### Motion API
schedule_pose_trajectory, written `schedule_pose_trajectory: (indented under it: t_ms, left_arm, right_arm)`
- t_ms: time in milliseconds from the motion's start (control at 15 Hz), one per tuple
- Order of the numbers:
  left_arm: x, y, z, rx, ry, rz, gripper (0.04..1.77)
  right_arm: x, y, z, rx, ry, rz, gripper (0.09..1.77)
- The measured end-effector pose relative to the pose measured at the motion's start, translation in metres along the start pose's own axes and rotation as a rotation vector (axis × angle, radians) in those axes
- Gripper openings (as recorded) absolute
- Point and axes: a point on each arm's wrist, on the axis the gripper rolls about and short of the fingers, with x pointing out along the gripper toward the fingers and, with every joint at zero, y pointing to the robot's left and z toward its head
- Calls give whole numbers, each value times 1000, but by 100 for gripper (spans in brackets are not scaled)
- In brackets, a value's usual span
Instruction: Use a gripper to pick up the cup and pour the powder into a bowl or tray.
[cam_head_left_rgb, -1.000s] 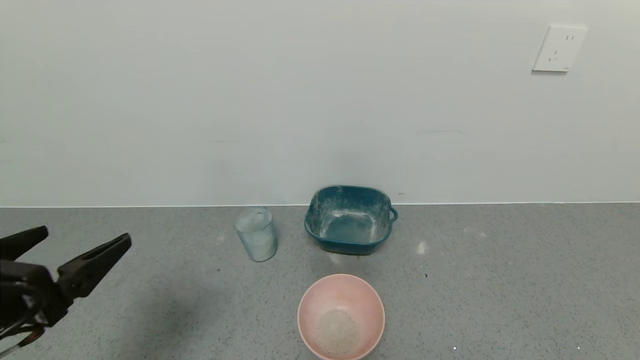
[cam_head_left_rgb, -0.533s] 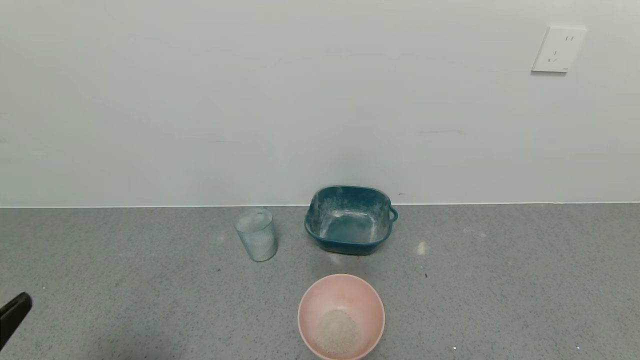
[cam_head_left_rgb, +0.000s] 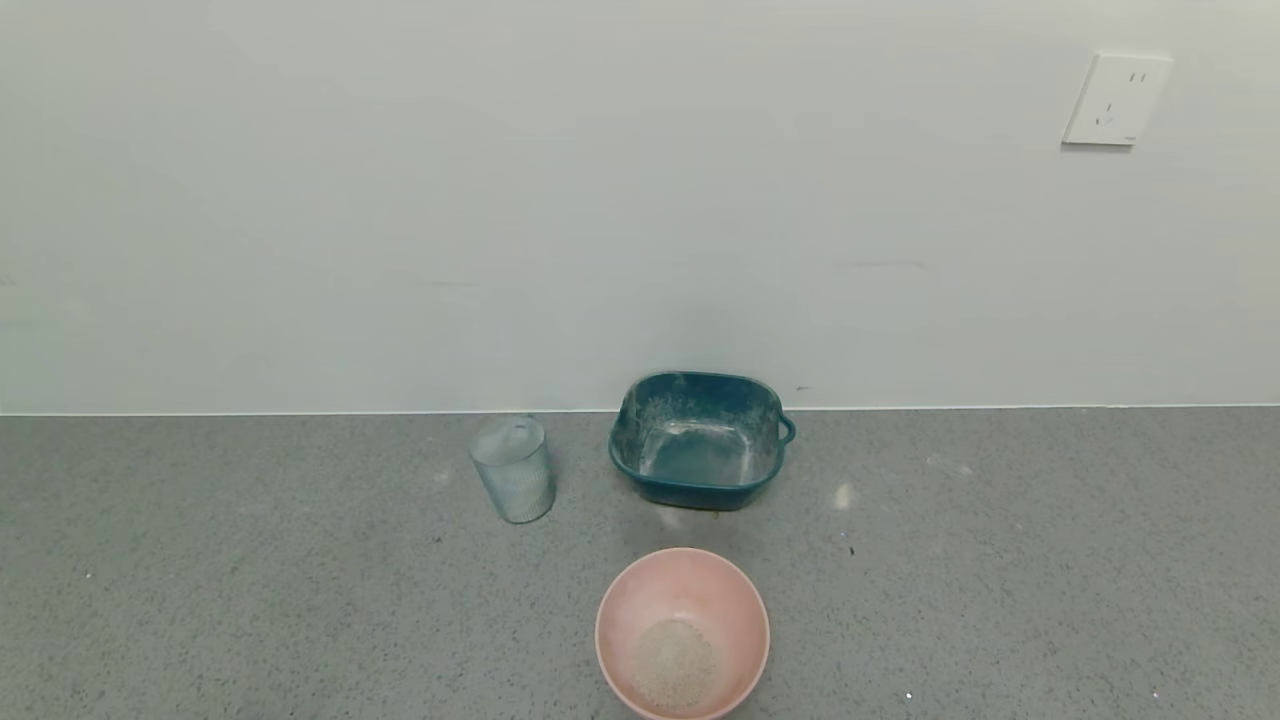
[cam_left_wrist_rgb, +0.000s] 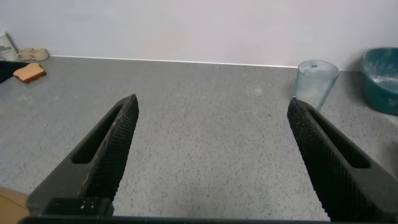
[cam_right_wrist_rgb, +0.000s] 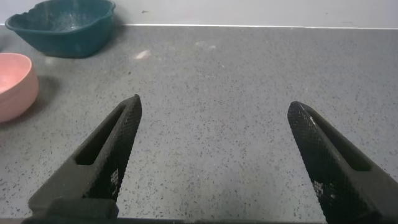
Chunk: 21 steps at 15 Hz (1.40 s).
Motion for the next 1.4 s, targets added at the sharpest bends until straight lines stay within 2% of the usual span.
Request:
schedule_pose_trajectory:
  t_ms: [200,267,467,800,1067,1400]
  left_arm:
    - [-13,1,-13,6,-37,11,172]
    - [-16,1,-19,5,-50,-2,172]
    - [-20,-2,-39,5,-66,-79,172]
    - [-17,-8,-74,10,-56,-189,172]
    - [-8,-14,-95,10,-75,-249,172]
    - [-6,-16,-112,24,10,-288,172]
  right_arm:
    - [0,0,0,1,0,-1,171]
    - [0,0,0,0,0,-1,171]
    - [0,0,0,0,0,-1,171]
    - [0,0,0,0,0,0,171]
    - [0,0,0,0,0,0,171]
    - [0,0,0,0,0,-1,171]
